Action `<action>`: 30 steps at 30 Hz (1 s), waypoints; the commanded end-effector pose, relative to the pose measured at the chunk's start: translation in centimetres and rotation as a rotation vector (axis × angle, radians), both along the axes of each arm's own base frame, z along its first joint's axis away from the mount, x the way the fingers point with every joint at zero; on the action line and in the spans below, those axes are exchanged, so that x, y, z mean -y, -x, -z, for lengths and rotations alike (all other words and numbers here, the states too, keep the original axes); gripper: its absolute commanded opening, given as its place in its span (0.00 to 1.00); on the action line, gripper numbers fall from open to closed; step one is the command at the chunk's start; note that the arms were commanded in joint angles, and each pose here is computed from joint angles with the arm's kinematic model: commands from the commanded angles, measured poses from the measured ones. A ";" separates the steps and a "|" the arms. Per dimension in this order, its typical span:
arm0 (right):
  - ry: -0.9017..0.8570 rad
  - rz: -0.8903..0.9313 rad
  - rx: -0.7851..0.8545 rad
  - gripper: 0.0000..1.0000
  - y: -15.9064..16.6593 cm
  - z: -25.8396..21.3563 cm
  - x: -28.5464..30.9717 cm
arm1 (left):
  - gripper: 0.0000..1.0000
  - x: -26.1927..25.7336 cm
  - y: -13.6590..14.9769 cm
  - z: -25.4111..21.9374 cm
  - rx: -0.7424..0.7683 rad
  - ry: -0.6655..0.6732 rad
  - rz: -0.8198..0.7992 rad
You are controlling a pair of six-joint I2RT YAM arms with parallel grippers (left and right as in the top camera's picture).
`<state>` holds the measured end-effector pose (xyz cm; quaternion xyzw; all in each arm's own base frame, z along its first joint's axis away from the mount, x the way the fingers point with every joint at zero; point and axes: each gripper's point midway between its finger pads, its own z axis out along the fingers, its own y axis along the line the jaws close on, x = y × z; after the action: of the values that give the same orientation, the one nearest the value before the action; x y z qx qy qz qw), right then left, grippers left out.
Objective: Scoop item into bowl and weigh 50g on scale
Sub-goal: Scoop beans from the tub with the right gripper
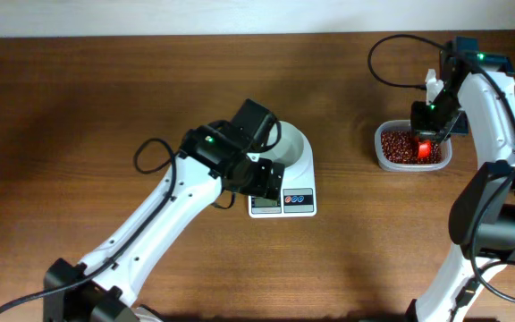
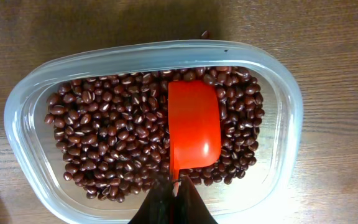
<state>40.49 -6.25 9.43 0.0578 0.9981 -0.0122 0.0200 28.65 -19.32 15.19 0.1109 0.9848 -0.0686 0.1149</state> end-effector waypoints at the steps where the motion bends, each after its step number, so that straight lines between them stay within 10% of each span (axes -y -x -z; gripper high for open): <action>1: 0.001 0.033 -0.008 0.04 0.7 0.7 0.9 | 0.99 0.2 0.1 0.8 -0.012 -0.022 -0.007; 30: -0.749 0.221 0.171 0.04 1.8 0.4 1.0 | 0.99 0.2 0.1 0.8 -0.011 -0.022 -0.006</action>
<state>38.89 -7.12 9.22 0.1561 0.9305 0.3222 0.0780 28.50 -19.70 14.86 0.1160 0.9847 -0.0675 0.1113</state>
